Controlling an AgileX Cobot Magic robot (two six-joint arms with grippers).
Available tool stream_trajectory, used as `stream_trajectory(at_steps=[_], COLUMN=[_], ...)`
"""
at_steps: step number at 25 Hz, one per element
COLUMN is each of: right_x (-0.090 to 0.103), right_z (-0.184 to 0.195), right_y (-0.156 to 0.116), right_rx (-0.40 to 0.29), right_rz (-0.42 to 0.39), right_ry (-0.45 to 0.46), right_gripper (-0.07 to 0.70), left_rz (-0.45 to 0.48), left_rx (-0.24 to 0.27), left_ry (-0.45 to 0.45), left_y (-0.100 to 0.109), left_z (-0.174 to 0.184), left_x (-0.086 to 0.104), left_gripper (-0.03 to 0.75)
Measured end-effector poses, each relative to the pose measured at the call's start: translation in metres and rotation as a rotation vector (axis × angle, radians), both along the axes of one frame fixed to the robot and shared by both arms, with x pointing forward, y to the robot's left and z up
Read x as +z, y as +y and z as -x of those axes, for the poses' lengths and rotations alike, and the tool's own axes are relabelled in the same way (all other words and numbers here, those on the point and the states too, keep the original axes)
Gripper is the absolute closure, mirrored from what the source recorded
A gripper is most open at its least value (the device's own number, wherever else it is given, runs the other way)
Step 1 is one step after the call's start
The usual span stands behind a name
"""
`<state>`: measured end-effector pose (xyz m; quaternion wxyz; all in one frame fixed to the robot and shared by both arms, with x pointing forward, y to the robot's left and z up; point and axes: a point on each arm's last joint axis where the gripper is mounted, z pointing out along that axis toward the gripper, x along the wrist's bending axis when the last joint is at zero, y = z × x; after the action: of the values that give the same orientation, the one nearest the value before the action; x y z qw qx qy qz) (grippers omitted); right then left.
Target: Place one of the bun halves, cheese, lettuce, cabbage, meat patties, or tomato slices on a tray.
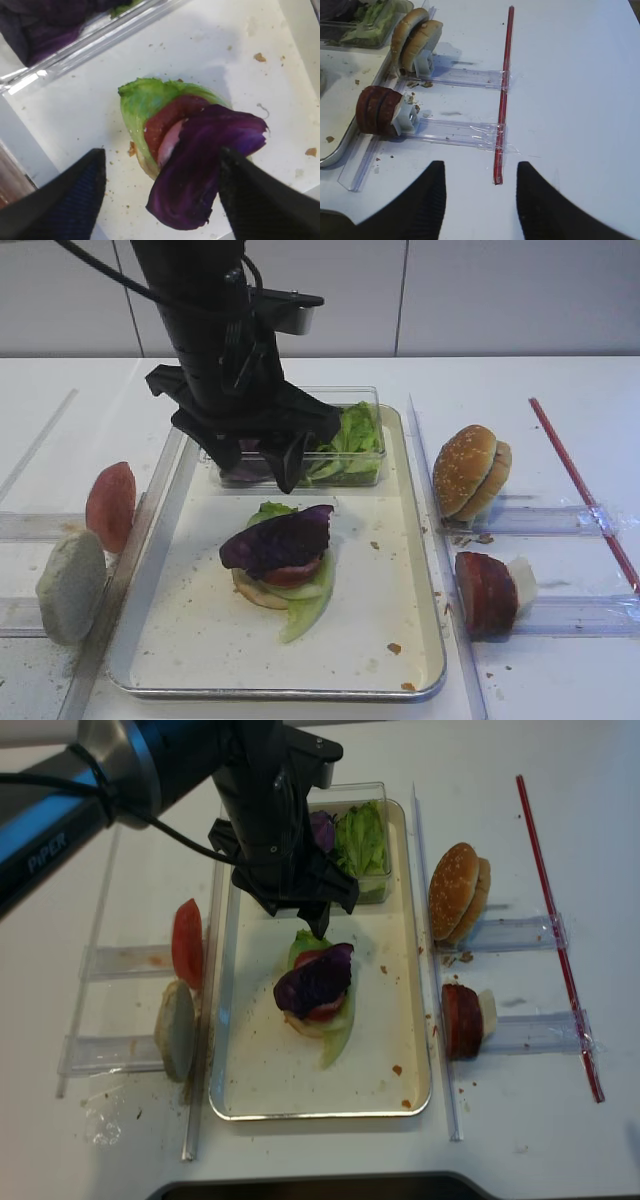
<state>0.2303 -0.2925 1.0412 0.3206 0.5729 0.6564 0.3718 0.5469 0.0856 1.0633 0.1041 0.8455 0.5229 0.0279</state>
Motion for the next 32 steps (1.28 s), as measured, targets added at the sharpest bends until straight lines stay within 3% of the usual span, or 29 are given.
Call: stream_trajectory(at_steps=[20, 32], right_x=[0.0, 0.0], right_z=[0.0, 0.0], right_y=[0.0, 0.0], right_rx=[0.0, -0.002], right_rz=[0.0, -0.003], right_ry=[0.0, 0.0], right_gripper=[0.288, 0.288], left_rz=[-0.046, -0.035], left_rx=[-0.004, -0.009], left_ry=[0.111, 0.094], left_y=[0.006, 0.005], left_z=[0.013, 0.011], left_x=[-0.031, -0.032], left_gripper=[0.277, 0.277])
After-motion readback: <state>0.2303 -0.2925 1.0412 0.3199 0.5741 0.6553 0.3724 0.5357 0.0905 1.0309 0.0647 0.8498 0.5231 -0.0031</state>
